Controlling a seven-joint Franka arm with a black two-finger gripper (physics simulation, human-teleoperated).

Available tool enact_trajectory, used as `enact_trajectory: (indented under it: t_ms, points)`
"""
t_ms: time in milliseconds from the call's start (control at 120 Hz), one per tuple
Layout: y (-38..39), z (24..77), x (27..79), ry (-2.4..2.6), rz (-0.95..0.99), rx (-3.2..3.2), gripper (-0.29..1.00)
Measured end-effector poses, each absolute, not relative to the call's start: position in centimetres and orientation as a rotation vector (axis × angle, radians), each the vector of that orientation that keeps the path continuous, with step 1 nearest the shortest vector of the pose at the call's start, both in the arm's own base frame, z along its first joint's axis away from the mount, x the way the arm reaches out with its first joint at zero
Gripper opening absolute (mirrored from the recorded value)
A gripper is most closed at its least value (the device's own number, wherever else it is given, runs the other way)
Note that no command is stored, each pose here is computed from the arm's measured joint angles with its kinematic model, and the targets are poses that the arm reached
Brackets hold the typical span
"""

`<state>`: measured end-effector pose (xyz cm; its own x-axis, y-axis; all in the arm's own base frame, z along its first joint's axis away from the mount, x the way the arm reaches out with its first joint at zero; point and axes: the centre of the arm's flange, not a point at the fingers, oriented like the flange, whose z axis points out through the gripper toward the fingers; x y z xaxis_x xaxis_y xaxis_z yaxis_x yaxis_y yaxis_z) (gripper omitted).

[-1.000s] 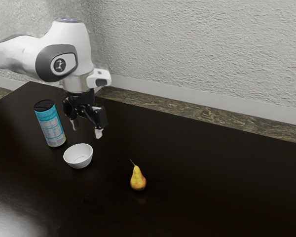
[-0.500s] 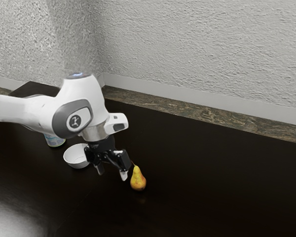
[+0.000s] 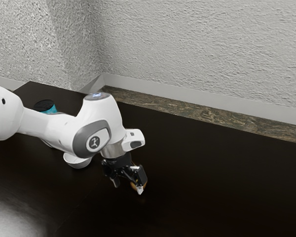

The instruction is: Place the pear in the bowl.

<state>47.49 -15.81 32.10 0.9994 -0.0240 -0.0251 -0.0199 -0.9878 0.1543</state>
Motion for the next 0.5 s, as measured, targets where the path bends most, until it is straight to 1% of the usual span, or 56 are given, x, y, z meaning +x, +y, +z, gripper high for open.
enact_trajectory:
  t_ms: [233,500]
  points:
    - [-15.6,31.1,49.0,-0.055,0.050,2.994,0.70]
    - [-14.6,29.5,50.1,-0.054,0.069,2.999,0.70]
